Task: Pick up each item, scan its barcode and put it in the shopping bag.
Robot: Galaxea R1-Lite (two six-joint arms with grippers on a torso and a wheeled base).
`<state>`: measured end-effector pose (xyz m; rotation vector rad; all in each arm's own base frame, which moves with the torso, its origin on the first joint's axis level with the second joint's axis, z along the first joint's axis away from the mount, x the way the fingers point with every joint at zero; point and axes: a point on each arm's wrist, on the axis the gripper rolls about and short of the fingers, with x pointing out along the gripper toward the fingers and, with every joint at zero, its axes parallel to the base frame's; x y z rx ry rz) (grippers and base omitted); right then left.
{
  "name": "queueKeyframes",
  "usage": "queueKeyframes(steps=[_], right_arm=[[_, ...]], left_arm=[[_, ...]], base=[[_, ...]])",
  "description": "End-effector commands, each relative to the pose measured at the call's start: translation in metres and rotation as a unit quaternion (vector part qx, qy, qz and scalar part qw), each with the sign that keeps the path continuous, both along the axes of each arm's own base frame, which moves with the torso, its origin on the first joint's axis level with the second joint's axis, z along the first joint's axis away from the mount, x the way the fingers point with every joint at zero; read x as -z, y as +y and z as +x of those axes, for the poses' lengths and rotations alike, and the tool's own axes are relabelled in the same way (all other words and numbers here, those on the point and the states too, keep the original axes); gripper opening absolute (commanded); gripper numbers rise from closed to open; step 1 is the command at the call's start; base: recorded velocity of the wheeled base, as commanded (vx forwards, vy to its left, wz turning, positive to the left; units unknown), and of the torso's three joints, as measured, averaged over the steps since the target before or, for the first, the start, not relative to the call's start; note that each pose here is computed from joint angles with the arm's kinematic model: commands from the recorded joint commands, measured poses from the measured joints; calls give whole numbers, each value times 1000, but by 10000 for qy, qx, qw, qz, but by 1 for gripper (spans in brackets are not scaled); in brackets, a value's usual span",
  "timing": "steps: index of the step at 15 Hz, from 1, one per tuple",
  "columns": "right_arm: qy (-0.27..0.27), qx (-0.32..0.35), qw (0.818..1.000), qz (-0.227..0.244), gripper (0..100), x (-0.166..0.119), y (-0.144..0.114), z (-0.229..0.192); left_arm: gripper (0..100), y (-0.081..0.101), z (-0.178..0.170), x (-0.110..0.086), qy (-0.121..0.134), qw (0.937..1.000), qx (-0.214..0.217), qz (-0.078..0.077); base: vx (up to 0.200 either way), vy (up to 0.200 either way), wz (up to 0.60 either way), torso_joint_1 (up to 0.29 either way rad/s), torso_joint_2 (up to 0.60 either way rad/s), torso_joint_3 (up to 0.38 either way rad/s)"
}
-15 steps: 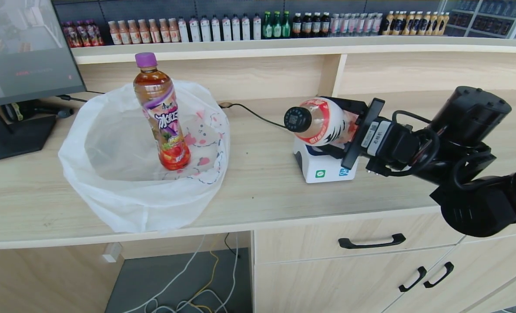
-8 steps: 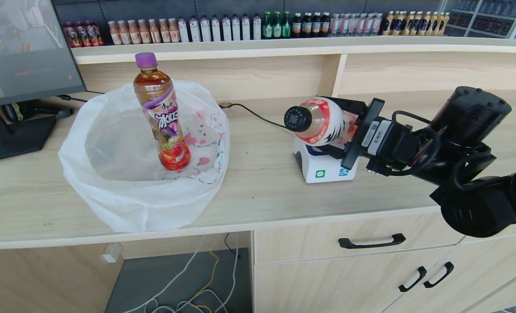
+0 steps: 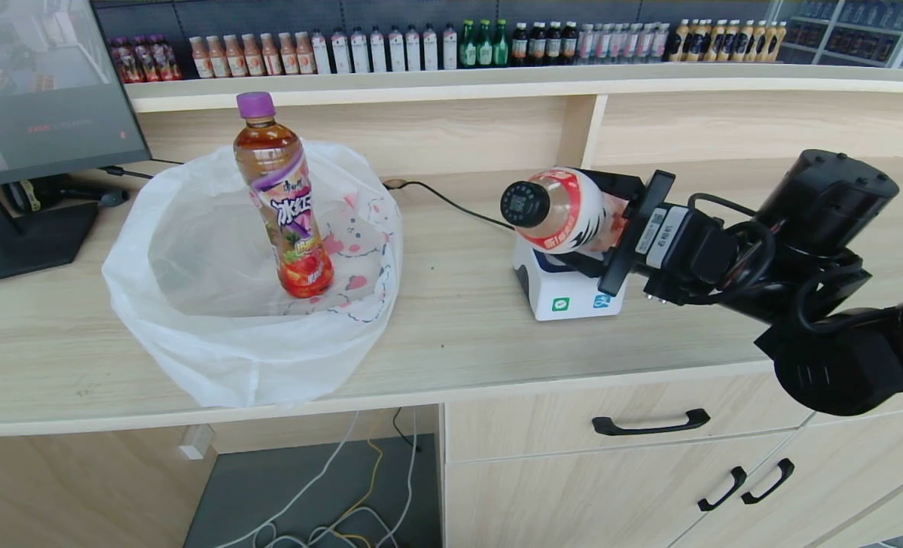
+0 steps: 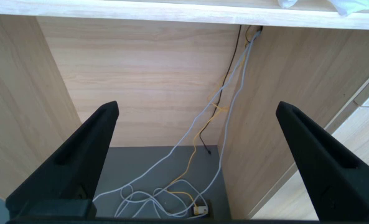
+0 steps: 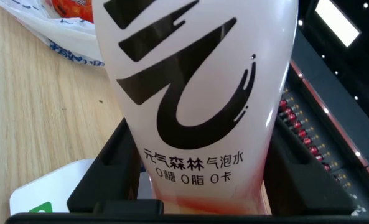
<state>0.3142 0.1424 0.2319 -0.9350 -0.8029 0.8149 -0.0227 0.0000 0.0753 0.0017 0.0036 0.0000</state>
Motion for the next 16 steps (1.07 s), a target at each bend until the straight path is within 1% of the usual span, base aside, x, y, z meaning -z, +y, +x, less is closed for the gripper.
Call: queueKeyframes(steps=[1,8,9,12,16], right_arm=[[-33,26,10000,68,0,-6,-3,-2],[33,126,9988,465,0,-29,-10,-8],[-1,157,9982,572,0,-37,-15,-9],[99,619,9918,1113,0,-58,-32,-18],[315,766,9827,1658,0,-74,-41,-27]], left_arm=[[100,0,0,0,-3,10000,0,-1],[100,0,0,0,-3,10000,0,-9],[100,0,0,0,-3,10000,0,-9],[100,0,0,0,-3,10000,0,-9],[100,0,0,0,-3,10000,0,-9]], base=[[0,0,0,0,0,0],[0,0,0,0,0,0],[0,0,0,0,0,0],[0,0,0,0,0,0],[0,0,0,0,0,0]])
